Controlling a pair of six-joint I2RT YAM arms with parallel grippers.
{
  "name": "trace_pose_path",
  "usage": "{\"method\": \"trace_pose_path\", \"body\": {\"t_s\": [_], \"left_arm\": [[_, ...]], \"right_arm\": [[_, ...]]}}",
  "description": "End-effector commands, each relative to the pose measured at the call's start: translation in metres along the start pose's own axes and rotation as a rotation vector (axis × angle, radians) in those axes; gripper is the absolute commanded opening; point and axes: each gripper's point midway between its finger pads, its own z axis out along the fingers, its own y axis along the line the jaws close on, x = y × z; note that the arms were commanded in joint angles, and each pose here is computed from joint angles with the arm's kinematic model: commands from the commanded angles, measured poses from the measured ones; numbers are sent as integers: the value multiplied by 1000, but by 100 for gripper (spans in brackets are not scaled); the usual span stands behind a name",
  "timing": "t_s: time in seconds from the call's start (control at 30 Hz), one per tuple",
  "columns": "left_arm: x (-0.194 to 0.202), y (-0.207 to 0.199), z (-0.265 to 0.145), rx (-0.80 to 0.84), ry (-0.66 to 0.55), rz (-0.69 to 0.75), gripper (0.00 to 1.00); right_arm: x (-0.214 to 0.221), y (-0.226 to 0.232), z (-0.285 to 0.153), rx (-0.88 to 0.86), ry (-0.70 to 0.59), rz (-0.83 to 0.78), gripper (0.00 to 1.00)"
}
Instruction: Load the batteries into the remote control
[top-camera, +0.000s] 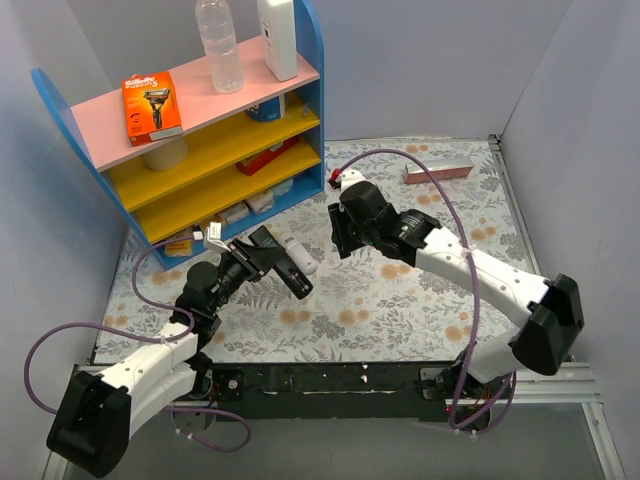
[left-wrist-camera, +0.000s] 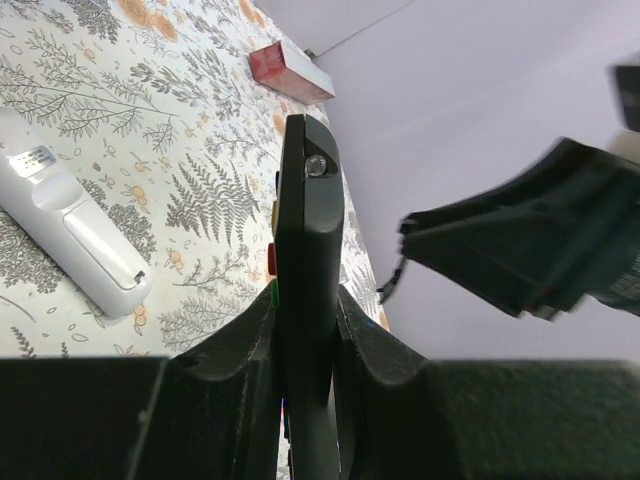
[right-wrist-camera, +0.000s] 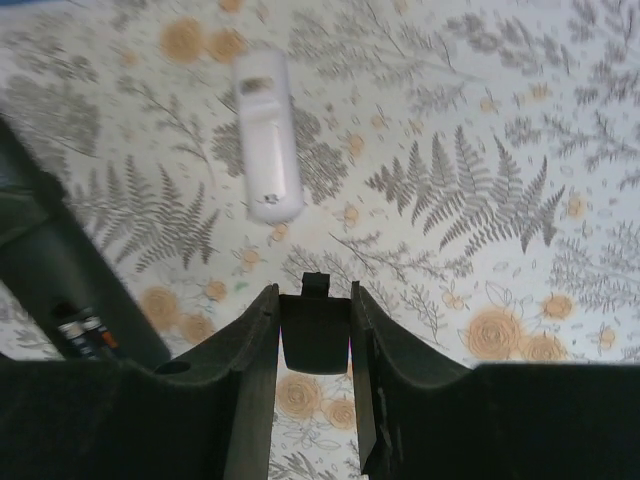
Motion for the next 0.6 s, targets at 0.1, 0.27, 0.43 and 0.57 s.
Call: {"method": "trace_pose_path", "body": {"t_s": [0.1,0.27,0.43,0.57], "left_arm": [[-36,-45,15,111,-109,-91,0],[-49,-52,20,103,-149,-185,0],[-60,-59,21,114,-184,-252,0],[-64,-63,20,119,-196,-292,0]], "right_arm": [[-63,50,-59,-239,-385,-101,29],[-79,62,-91,-303,-524,-119,28],[-86,80,-113,-385,-659,-131,28],[-84,92,-119,-415,-681,-159,28]]}}
